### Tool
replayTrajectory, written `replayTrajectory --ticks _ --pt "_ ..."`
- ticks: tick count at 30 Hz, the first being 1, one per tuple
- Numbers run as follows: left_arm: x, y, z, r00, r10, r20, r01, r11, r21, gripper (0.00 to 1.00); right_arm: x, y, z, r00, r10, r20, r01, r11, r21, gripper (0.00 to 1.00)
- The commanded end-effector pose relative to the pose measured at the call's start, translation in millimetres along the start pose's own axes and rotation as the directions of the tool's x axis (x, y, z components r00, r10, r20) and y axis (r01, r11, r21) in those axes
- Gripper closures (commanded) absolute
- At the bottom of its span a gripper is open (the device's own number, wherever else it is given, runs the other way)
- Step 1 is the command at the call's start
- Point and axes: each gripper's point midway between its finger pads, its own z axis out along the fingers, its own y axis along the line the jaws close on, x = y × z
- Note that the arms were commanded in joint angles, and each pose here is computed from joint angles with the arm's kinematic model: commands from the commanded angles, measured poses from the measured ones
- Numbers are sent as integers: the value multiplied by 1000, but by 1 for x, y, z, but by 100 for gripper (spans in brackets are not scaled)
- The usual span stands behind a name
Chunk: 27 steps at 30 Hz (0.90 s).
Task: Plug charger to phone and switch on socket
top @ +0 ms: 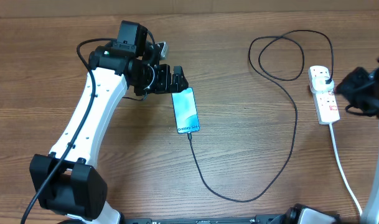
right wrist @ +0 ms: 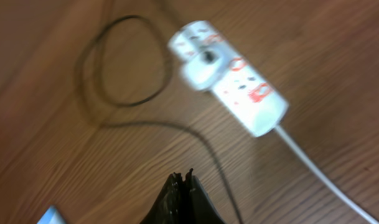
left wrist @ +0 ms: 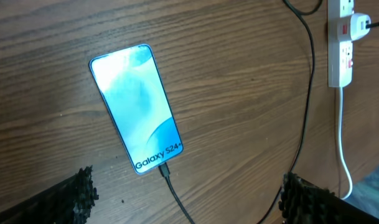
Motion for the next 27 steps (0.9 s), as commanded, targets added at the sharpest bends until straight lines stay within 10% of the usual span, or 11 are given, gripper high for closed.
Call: replayTrajectory --ticks 1,19,22,23,27 --pt "0 -16 -30 995 80 64 -81 997 10 0 22 53 -54 974 -214 74 225 950 -216 96" --pt "88 -51 -191 882 246 402 -215 969 -122 0 158 89 -171 816 -552 170 555 669 -494 92" --pt "102 -49 -202 856 261 447 -220 965 -143 0 164 83 -171 818 -556 147 548 676 -492 49" --pt "104 -48 -206 849 261 459 -213 965 -154 0 165 82 -171 818 -558 138 546 679 -492 5" --pt "108 -42 -214 841 234 487 -168 970 -176 1 167 81 -170 820 -557 128 541 683 -491 0"
